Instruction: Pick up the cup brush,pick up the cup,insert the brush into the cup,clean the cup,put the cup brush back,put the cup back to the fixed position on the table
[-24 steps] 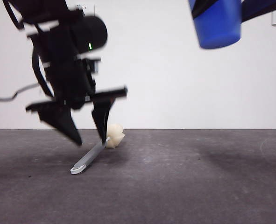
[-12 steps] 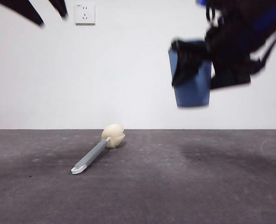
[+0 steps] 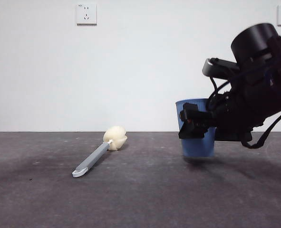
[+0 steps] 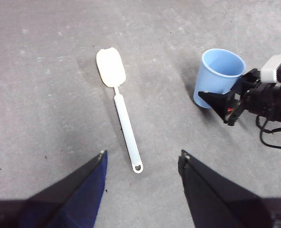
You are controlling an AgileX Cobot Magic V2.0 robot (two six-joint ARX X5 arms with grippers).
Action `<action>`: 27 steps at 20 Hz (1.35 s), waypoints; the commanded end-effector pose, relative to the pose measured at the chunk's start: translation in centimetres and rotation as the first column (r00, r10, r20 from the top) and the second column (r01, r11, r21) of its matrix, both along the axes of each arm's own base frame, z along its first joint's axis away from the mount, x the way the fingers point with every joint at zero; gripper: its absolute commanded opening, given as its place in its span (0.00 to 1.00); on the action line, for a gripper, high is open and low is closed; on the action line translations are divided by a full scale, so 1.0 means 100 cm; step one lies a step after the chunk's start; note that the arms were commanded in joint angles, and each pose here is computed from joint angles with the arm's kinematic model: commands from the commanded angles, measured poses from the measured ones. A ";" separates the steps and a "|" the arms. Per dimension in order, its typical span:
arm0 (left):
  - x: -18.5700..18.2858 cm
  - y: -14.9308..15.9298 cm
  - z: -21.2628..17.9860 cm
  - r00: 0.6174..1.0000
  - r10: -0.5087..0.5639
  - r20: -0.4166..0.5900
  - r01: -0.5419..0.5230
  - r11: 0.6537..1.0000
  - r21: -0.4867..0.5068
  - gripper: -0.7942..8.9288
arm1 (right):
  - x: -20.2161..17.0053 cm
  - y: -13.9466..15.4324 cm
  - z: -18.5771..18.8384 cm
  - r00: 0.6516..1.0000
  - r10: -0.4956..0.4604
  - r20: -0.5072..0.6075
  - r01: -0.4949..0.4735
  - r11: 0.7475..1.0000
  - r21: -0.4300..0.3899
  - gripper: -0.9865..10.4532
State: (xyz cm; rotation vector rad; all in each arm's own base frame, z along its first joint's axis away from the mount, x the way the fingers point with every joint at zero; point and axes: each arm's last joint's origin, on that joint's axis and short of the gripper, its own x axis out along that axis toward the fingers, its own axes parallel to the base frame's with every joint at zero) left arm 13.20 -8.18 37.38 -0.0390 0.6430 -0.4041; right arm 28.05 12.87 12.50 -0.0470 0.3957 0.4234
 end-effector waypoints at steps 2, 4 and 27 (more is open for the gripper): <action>0.000 0.000 -0.001 1.000 -0.005 0.006 0.005 1.000 0.010 0.35 | 0.004 -0.004 -0.013 1.000 0.018 0.010 -0.018 0.999 -0.027 0.07; 0.000 0.000 -0.001 1.000 -0.005 0.005 0.005 1.000 0.010 0.35 | 0.006 -0.006 -0.022 1.000 0.027 -0.009 -0.027 0.999 -0.034 0.07; -0.002 0.001 -0.003 1.000 -0.026 -0.009 0.026 0.999 0.047 0.35 | -0.037 -0.017 0.031 0.954 -0.021 -0.300 0.012 0.999 -0.032 0.53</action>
